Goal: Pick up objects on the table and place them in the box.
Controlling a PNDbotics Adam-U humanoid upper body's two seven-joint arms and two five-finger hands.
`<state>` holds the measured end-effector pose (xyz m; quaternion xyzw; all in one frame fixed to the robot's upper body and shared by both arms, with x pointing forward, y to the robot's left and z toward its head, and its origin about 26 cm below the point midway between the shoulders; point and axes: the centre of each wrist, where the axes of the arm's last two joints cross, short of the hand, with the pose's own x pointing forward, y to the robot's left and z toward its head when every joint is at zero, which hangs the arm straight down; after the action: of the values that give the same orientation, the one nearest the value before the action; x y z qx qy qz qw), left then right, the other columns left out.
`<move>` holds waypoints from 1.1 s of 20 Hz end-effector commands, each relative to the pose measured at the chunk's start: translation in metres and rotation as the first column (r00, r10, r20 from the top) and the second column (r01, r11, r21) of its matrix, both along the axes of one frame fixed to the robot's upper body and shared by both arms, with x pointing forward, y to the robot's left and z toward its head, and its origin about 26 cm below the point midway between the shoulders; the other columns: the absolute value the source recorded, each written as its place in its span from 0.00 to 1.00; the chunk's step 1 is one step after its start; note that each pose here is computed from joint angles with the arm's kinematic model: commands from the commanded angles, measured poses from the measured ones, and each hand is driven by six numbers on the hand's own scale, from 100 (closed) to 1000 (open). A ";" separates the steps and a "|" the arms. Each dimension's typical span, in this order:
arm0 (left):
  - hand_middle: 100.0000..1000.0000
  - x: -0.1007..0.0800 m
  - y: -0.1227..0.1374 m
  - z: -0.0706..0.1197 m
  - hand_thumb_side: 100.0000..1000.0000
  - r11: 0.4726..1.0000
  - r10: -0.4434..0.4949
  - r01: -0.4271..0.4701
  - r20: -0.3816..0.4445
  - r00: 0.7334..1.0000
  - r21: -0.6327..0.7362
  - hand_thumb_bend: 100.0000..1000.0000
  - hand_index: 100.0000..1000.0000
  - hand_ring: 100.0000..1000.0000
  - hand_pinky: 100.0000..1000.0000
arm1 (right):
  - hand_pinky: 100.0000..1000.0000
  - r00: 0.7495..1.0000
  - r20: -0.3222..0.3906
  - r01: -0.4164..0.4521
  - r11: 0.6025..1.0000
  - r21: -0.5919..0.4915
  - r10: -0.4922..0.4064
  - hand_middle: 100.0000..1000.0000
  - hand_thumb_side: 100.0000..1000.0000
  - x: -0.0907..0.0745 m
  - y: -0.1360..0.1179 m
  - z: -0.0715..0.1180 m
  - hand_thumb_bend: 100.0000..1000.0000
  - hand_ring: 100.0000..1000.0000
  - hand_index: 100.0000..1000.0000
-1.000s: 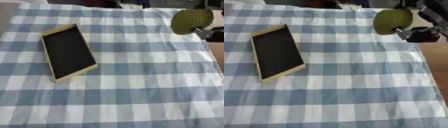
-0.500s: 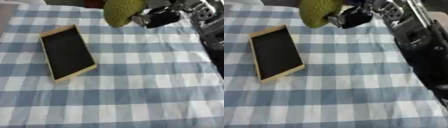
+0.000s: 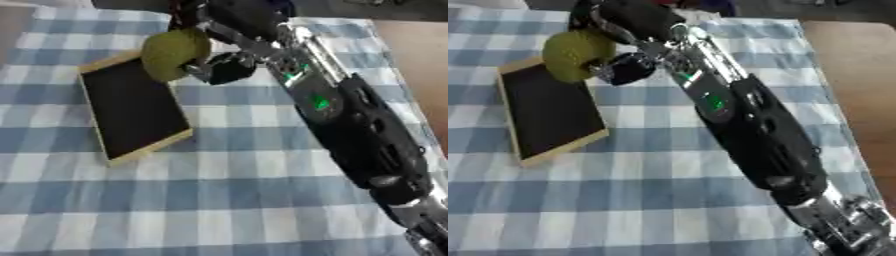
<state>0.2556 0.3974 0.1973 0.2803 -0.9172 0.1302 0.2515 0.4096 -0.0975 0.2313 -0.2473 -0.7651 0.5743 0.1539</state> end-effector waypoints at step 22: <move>0.70 0.002 -0.005 0.011 0.46 0.999 -0.033 0.033 0.034 0.999 0.015 0.00 0.83 0.45 0.63 | 0.79 0.999 -0.043 0.023 0.995 -0.095 -0.028 0.78 0.17 0.024 0.049 -0.055 0.27 0.79 0.83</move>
<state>0.2600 0.3918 0.1986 0.2636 -0.9222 0.1331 0.2498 0.4340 -0.0487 0.1613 -0.2431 -0.7216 0.6217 0.1833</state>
